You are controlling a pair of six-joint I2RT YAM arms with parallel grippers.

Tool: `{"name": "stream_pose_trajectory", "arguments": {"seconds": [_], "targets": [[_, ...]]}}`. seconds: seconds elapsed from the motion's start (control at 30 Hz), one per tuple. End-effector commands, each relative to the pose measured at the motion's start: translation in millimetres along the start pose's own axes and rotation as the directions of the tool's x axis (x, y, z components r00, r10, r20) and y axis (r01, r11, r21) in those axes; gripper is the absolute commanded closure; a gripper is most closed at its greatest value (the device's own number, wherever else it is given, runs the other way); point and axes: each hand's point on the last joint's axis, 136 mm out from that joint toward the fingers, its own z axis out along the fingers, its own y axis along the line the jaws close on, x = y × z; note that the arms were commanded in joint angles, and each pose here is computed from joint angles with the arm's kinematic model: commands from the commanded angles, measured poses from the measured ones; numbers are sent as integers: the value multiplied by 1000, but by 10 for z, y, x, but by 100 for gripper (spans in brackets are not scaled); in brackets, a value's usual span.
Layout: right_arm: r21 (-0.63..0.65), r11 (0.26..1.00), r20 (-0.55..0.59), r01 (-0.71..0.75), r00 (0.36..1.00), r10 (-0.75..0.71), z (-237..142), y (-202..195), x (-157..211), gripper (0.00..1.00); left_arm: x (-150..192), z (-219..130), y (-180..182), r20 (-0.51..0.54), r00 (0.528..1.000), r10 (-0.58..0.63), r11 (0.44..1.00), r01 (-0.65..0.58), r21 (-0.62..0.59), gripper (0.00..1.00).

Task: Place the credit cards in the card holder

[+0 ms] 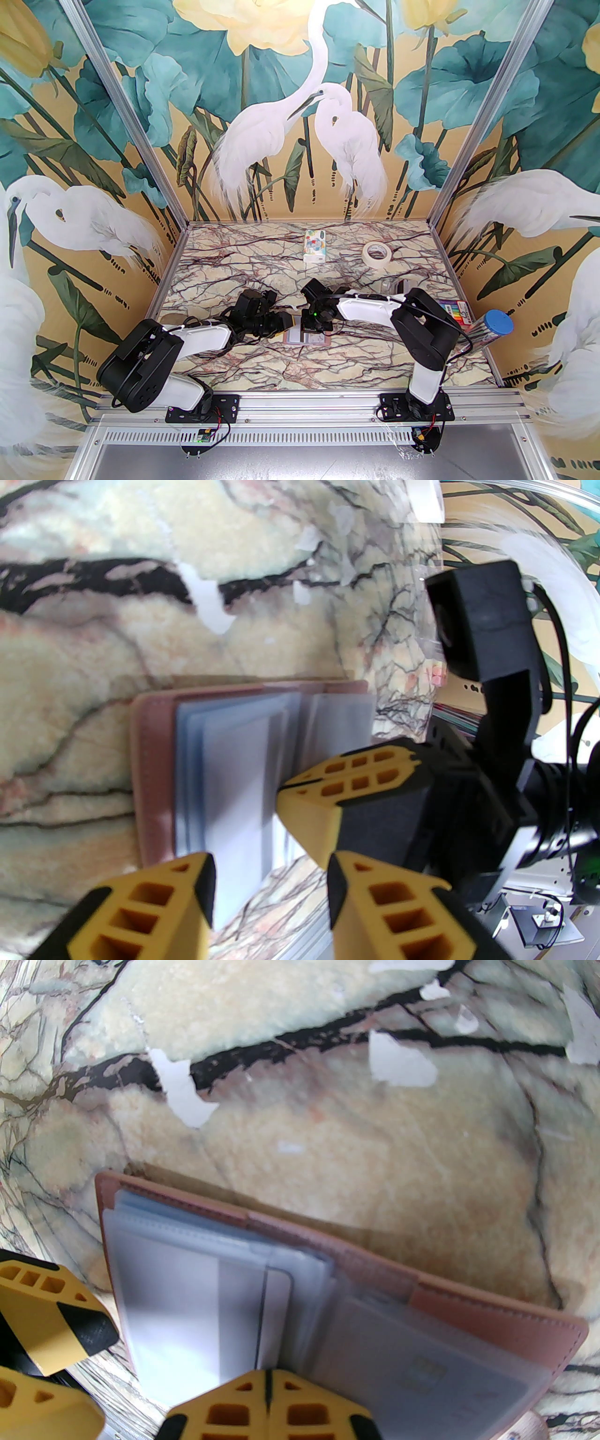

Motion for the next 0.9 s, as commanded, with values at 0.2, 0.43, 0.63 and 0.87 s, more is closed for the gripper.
{"name": "stream_pose_trajectory", "arguments": {"seconds": [0.2,0.43,0.63,0.87], "targets": [[53,999,-29,-10,999,12,89,-165,112,100,38,44,87,-12,1000,10,999,-10,-35,55],[50,999,-29,-11,1000,13,85,-149,101,100,42,26,124,-7,1000,10,998,-10,-59,55],[57,998,-29,-8,1000,10,76,-163,108,100,58,61,108,-22,1000,12,999,-13,-48,55],[54,999,-28,-7,1000,9,68,-146,97,100,74,90,55,-30,999,20,999,-21,-32,55]]}}
